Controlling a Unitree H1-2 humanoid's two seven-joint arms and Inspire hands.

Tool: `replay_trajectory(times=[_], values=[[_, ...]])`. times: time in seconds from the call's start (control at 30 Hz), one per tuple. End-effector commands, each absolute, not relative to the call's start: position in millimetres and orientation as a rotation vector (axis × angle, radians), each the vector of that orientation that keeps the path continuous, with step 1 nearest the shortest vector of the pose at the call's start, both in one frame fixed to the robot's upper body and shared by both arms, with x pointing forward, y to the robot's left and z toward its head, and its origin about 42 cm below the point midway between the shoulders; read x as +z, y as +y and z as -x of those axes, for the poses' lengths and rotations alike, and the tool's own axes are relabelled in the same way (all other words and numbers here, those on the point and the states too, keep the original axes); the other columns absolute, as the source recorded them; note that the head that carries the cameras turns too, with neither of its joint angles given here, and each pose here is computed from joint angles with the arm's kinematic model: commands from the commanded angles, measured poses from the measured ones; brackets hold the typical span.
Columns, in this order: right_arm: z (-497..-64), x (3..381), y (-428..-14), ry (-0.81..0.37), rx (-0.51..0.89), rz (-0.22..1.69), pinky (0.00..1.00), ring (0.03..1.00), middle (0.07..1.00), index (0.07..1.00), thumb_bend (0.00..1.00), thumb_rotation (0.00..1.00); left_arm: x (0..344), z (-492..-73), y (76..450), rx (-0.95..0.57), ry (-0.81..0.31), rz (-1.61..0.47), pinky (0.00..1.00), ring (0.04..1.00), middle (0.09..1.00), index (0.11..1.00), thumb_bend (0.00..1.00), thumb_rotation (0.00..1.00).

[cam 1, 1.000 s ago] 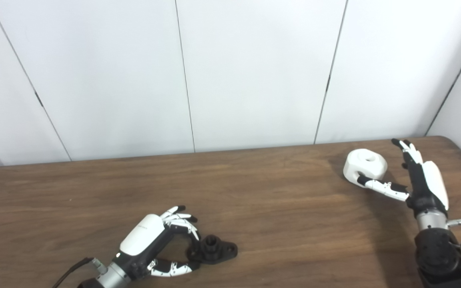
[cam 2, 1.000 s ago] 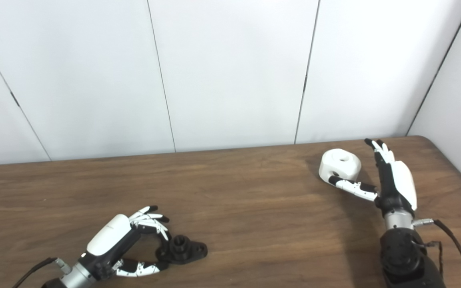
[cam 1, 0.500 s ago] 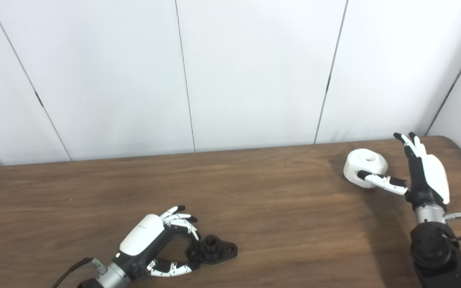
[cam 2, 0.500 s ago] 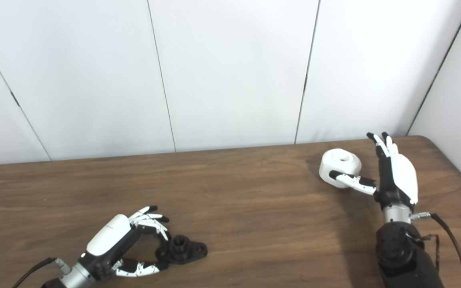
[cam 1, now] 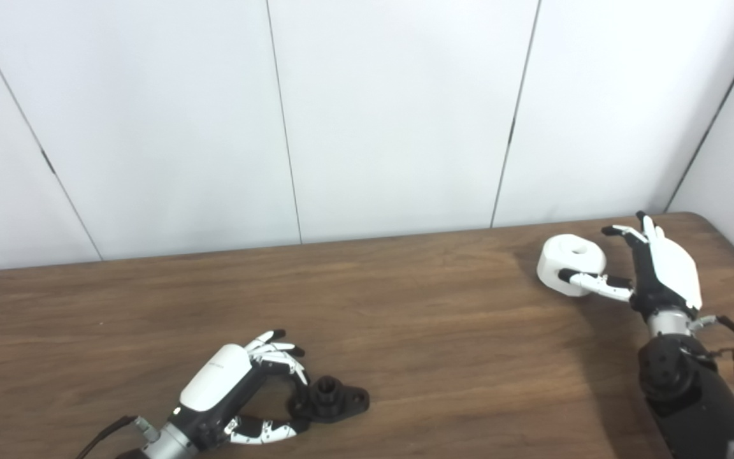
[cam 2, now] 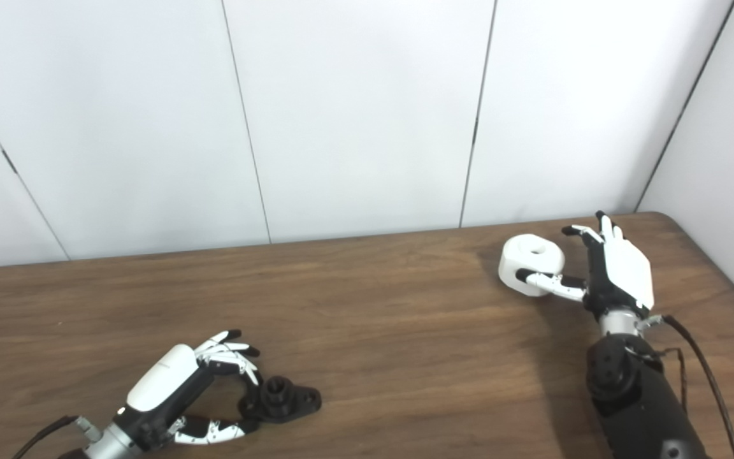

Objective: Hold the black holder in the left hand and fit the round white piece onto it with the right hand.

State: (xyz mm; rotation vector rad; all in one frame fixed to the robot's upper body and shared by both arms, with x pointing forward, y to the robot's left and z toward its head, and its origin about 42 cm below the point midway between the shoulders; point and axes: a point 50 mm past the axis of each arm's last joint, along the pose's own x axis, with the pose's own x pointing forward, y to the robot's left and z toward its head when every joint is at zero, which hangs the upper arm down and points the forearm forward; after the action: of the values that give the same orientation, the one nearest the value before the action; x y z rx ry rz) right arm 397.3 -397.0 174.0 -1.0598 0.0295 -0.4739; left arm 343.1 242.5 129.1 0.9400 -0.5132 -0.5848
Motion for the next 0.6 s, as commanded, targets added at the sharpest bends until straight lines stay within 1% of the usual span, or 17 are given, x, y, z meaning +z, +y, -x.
replay_trajectory(times=[0.0, 0.1, 0.27, 0.57], values=[[-409.7, 199.9, -403.1, -0.03, -0.514, 1.079, 1.0, 1.0, 0.986, 0.745, 1.0, 0.6, 130.8, -345.3, 253.7, -0.59, -0.494, -0.988, 0.95, 0.812, 0.634, 0.482, 0.52, 0.05], [-411.4, 198.8, -405.2, -0.025, -0.513, 1.082, 1.0, 1.0, 0.984, 0.739, 1.0, 0.59, 131.2, -345.0, 253.7, -0.592, -0.491, -0.986, 0.96, 0.814, 0.634, 0.482, 0.52, 0.05], [-412.9, 196.9, -408.2, -0.02, -0.505, 1.086, 1.0, 1.0, 0.987, 0.735, 1.0, 0.62, 132.0, -345.0, 253.6, -0.588, -0.494, -0.985, 0.96, 0.81, 0.633, 0.482, 0.52, 0.05], [-415.1, 195.8, -407.3, 0.017, -0.479, 1.094, 1.0, 1.0, 0.99, 0.727, 0.97, 0.61, 133.5, -345.1, 253.6, -0.587, -0.499, -0.985, 0.94, 0.807, 0.631, 0.482, 0.52, 0.05]])
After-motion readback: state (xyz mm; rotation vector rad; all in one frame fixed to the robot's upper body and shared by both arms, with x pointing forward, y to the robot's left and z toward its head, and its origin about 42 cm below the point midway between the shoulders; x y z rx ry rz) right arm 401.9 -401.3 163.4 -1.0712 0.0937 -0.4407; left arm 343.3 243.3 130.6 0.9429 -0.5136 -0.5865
